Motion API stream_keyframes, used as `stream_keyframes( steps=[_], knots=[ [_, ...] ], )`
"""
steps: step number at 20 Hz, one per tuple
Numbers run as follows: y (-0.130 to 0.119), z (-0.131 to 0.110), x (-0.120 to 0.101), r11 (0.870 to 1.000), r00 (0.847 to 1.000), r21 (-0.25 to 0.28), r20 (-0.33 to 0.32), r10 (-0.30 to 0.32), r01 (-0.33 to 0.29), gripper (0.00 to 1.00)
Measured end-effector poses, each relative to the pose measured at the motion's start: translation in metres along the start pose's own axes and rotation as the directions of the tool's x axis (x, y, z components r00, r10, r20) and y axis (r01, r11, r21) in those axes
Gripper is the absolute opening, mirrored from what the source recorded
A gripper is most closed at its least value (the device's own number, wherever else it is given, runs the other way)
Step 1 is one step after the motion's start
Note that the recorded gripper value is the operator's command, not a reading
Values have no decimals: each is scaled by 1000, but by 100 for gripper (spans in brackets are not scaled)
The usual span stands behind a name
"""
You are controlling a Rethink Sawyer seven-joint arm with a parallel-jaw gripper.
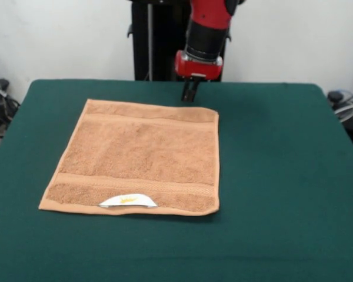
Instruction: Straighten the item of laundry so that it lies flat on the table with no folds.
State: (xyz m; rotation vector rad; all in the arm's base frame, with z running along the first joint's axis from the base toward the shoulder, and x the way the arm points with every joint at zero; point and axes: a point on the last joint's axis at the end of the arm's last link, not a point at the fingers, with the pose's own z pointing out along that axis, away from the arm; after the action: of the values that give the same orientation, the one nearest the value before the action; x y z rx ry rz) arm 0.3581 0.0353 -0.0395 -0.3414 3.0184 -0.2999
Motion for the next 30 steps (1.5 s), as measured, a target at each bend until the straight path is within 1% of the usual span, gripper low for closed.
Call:
stream_keyframes(
  steps=[1, 2, 5, 6, 10, 15, 22, 27, 30],
  knots=[
    [2, 2, 1, 1000, 1000, 3, -4, -12, 12, 0],
    [9, 7, 6, 999, 999, 10, -14, -44, 45, 0],
    [12, 11, 11, 997, 997, 19, -21, -70, 70, 0],
    [15, 14, 14, 995, 996, 29, -17, -92, 93, 0],
    [16, 14, 17, 990, 992, 51, 8, -128, 128, 0],
    [18, 14, 19, 986, 988, 67, 25, -154, 152, 0],
    [17, 13, 18, 986, 987, 71, 31, -156, 153, 0],
    [8, 9, 12, 988, 990, 77, 36, -133, 130, 0],
    [-2, 7, 6, 991, 993, 83, 39, -108, 105, 0]
  ],
)
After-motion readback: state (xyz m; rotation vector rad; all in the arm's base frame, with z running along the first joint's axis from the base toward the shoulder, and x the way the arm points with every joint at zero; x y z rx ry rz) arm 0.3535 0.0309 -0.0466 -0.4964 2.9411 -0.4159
